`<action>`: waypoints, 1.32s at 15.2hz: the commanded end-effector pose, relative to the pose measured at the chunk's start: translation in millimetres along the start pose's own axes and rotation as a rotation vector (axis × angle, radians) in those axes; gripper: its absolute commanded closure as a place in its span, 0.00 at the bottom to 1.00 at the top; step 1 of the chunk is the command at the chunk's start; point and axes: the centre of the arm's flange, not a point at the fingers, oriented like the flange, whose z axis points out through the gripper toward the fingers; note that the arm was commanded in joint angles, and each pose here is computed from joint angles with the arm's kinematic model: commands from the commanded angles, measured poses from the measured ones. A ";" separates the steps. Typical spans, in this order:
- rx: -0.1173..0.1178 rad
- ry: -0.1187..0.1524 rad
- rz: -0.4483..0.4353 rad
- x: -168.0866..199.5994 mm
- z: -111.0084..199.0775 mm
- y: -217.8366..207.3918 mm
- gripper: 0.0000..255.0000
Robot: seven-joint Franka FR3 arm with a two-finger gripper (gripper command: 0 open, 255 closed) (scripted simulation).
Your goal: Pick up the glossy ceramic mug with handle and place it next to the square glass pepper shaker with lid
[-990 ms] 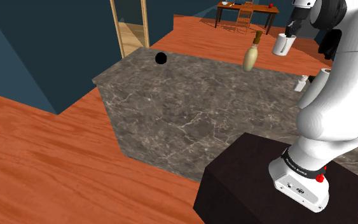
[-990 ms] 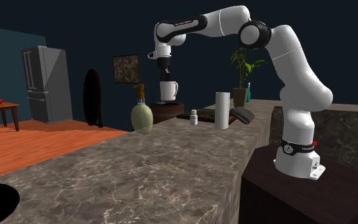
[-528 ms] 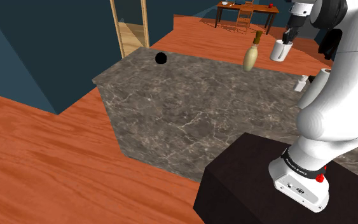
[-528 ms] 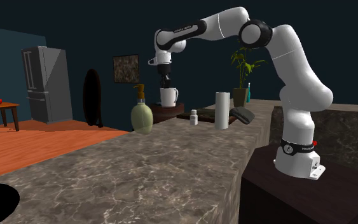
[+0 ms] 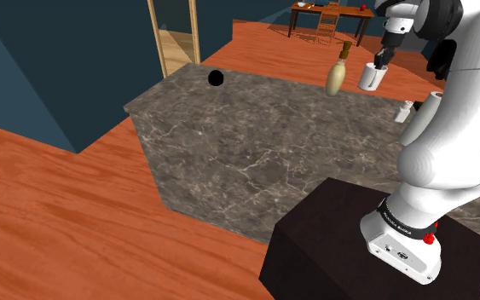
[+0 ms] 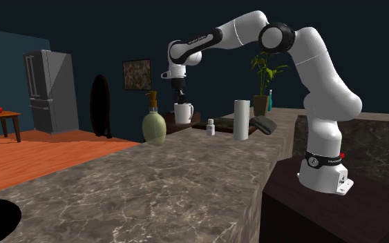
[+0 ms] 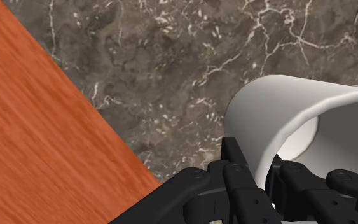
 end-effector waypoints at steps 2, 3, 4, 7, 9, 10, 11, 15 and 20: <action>-0.001 0.001 0.000 0.2 16.3 -0.5 1.00; -0.001 0.001 0.000 0.5 21.5 -0.2 1.00; -0.001 0.001 0.000 0.7 26.8 0.1 1.00; -0.001 0.001 0.000 1.3 42.6 0.9 1.00; -0.001 0.001 0.000 1.7 53.1 1.4 1.00; -0.001 0.001 0.000 1.9 58.4 1.6 1.00; -0.001 0.001 0.000 2.1 63.7 1.9 1.00; -0.001 0.001 0.000 2.7 78.9 2.6 1.00; -0.001 0.001 0.000 2.7 79.0 2.7 1.00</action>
